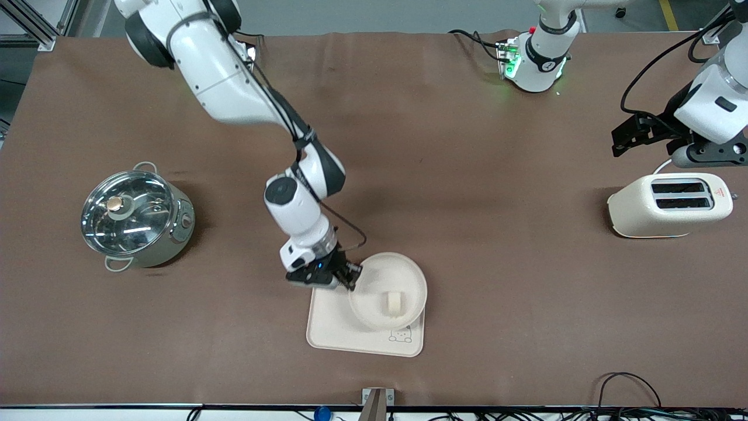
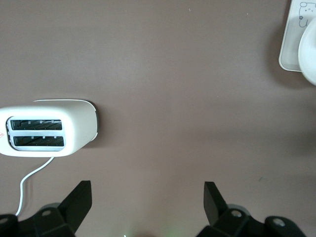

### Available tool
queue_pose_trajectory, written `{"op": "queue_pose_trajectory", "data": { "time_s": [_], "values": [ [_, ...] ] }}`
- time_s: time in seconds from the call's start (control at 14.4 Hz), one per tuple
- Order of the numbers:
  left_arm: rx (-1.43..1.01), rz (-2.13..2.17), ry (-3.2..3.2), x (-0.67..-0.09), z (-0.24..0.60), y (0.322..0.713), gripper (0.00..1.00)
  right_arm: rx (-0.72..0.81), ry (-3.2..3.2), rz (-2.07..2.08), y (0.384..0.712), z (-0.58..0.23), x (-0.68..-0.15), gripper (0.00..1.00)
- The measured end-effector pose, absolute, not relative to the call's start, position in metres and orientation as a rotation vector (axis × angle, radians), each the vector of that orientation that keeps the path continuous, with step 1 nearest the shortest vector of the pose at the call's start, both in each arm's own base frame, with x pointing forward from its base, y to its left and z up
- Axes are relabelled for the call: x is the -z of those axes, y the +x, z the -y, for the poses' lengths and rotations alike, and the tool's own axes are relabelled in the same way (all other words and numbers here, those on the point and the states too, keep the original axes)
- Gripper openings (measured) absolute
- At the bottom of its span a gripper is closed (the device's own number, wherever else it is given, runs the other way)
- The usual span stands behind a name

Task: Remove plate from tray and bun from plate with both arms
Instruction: 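Lift the plate off the tray and set it beside the tray, then release the plate with the right gripper while the left gripper approaches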

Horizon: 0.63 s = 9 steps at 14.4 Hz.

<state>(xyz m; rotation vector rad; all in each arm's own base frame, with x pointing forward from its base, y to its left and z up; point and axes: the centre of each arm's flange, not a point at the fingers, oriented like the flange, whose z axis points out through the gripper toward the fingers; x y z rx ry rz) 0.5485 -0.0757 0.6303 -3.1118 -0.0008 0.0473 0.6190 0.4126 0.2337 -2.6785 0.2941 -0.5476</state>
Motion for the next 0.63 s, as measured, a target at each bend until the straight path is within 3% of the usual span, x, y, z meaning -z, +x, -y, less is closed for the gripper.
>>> {"op": "queue_pose_trajectory", "data": {
  "time_s": [0.35, 0.63],
  "values": [
    [-0.080, 0.030, -3.114, -0.603, 0.093, 0.564, 1.00, 0.510, -2.708, -0.224, 0.504, -0.403, -0.198, 0.05],
    [-0.132, 0.182, -3.101, -0.559, 0.139, 0.579, 1.00, 0.491, -2.730, -0.221, 0.475, -0.389, -0.174, 0.05]
  ]
}}
